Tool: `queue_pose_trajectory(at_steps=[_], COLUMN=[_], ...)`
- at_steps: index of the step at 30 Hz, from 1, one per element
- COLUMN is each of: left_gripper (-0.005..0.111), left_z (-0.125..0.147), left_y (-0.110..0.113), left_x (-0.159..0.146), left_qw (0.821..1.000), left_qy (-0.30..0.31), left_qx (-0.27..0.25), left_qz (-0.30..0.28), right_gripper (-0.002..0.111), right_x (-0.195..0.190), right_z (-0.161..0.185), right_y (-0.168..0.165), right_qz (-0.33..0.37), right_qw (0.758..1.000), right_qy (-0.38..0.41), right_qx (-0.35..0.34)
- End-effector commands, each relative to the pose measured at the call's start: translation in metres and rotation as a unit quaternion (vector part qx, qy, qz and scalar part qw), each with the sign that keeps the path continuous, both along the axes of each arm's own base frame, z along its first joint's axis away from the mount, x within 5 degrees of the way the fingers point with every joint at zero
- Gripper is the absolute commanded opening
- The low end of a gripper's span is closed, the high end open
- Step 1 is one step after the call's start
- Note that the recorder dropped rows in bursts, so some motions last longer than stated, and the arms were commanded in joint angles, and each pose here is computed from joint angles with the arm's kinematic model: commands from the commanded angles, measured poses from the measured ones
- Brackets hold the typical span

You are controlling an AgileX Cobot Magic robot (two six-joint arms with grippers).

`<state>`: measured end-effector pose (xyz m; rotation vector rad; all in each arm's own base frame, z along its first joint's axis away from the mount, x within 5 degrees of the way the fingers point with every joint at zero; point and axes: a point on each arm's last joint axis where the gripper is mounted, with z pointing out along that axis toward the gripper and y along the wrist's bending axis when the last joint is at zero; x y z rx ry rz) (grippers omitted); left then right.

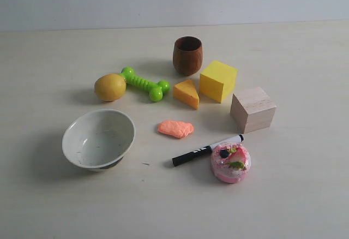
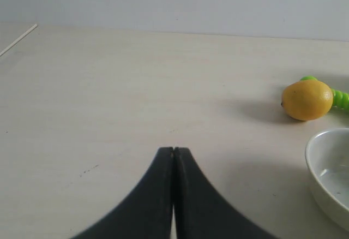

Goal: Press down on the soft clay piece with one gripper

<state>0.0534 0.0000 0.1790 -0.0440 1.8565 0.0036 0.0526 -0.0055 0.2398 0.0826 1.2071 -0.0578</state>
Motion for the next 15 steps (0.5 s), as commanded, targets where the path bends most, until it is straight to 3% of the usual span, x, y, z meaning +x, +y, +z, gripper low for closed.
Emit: queue_pose_trajectory(at_steps=[1, 10, 15], left_gripper=[0.000, 0.000, 0.000], left_z=[0.002, 0.002, 0.002], left_y=[0.000, 0.000, 0.000], left_x=[0.000, 0.000, 0.000], left_qw=[1.000, 1.000, 1.000], left_qy=[-0.009, -0.009, -0.009], left_qx=[0.000, 0.000, 0.000], left_qz=[0.001, 0.001, 0.001], right_gripper=[0.000, 0.000, 0.000], right_x=[-0.002, -0.014, -0.003], right_z=[0.007, 0.068, 0.098], right_y=[0.000, 0.001, 0.001], right_qz=[0.007, 0.013, 0.013], right_qw=[1.000, 0.999, 0.998], right_qy=[-0.021, -0.031, 0.041], right_qx=[0.019, 0.029, 0.038])
